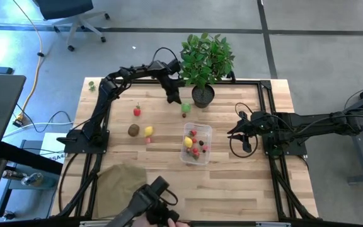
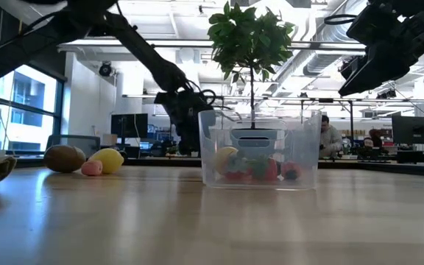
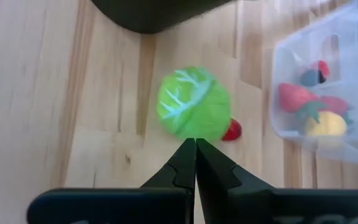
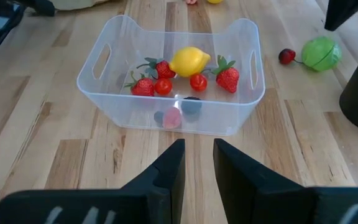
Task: Pick and placing Produce into tupperware
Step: Put the green cabbage into the transparent container
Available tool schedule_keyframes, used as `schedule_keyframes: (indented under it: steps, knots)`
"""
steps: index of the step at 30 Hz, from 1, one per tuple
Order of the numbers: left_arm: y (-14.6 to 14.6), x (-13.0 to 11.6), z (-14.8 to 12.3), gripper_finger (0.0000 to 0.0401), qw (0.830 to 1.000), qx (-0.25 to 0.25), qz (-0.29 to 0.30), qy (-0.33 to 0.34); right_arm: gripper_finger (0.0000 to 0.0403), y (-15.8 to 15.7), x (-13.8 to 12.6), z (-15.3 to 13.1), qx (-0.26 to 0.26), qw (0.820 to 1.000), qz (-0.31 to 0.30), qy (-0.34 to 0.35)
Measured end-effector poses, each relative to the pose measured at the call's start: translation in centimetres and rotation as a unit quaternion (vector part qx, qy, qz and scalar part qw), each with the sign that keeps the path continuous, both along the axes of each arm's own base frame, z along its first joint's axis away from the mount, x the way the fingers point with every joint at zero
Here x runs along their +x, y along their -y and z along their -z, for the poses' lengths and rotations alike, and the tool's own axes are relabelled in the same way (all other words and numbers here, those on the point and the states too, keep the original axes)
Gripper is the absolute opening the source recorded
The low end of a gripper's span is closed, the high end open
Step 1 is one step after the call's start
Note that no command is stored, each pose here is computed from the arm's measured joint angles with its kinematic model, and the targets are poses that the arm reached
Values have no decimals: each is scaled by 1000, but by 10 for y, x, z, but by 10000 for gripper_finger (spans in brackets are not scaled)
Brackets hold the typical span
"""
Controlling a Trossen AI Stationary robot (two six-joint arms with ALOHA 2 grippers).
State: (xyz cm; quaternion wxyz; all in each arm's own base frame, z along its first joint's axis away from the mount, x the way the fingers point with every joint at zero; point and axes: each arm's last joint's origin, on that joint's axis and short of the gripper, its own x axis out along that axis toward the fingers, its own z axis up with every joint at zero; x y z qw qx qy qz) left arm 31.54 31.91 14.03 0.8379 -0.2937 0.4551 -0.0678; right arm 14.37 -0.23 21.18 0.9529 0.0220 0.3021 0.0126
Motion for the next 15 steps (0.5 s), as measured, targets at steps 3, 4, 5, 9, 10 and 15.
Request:
schedule_keyframes:
  steps: [3, 4, 5, 9, 10, 15]
  knots:
    - [3, 0, -6, 0, 1000, 15, 6, -8, 73, 0, 0, 0, 0, 1000, 0, 0]
    - [5, 1, -8, 0, 1000, 21, 8, -11, 73, 0, 0, 0, 0, 1000, 0, 0]
    - [5, 2, -10, 0, 999, 30, 8, -15, 73, 0, 0, 0, 0, 1000, 0, 0]
    - [1, 7, -11, 0, 997, 77, -5, -18, 73, 0, 0, 0, 0, 1000, 0, 0]
    - [-1, 9, -12, 0, 996, 84, -11, -12, 73, 0, 0, 0, 0, 1000, 0, 0]
    - [-8, 12, -13, 0, 993, 117, -33, -7, 73, 0, 0, 0, 0, 1000, 0, 0]
